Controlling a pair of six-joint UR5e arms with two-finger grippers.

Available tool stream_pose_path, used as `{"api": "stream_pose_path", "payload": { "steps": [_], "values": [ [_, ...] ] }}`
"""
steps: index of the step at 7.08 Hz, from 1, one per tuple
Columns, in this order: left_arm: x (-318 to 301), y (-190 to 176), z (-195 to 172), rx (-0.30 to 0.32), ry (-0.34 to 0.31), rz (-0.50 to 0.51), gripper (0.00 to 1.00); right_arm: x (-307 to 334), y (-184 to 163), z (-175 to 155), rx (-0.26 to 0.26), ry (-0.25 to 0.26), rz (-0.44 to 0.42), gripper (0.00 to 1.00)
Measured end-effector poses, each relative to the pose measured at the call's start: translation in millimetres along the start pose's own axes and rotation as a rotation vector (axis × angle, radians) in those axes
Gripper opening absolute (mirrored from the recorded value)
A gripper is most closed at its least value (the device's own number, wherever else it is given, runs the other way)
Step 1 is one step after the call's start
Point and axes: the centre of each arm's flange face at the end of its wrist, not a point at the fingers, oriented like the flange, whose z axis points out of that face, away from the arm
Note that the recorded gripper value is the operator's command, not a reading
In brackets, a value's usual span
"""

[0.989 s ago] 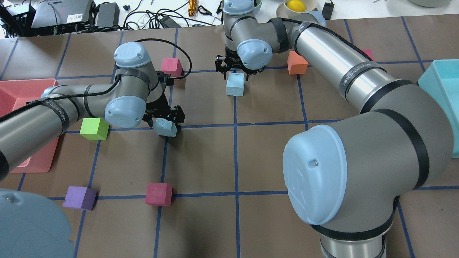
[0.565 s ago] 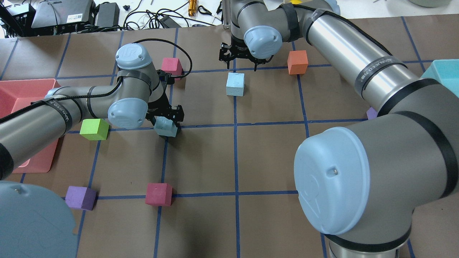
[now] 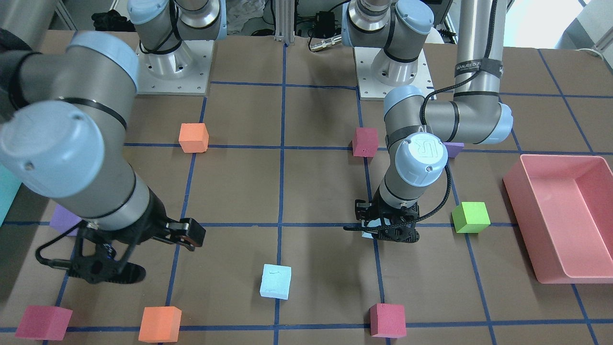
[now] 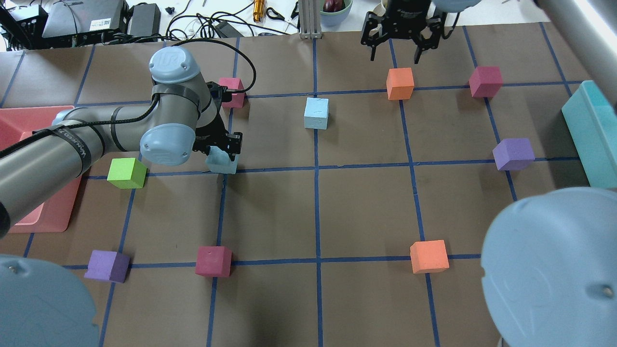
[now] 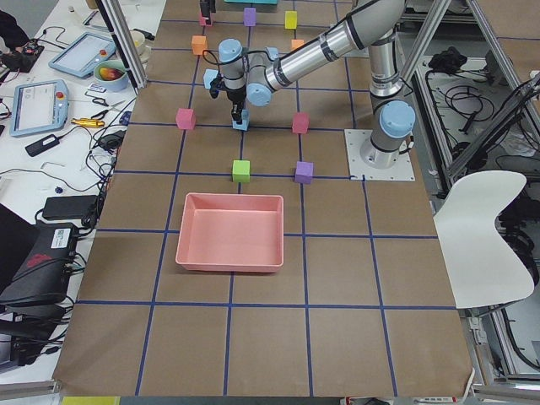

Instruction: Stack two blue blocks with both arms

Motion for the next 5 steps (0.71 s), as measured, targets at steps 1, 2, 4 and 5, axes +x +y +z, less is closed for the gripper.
{"api": "stream_pose_path", "payload": {
  "steps": [1, 2, 4, 5],
  "values": [
    [8.3, -17.4, -25.3, -0.005, 0.004, -0.017, 0.00, 18.1, 32.0, -25.1, -0.004, 0.011, -0.008, 1.00],
    [23.1, -35.8, -53.3, -0.020, 0.020, -0.046, 0.00, 29.2, 73.5, -41.5, -0.010, 0.025, -0.014, 1.00],
    [79.4, -66.5, -85.5, -0.003, 0.063, -0.086, 0.00, 40.7, 138.3, -47.0, -0.005, 0.030, -0.024, 1.00],
    [107.3, -80.0, -90.1, 0.013, 0.073, -0.087, 0.00, 42.1, 149.3, -50.1, 0.012, 0.026, -0.029, 1.00]
  ]
}}
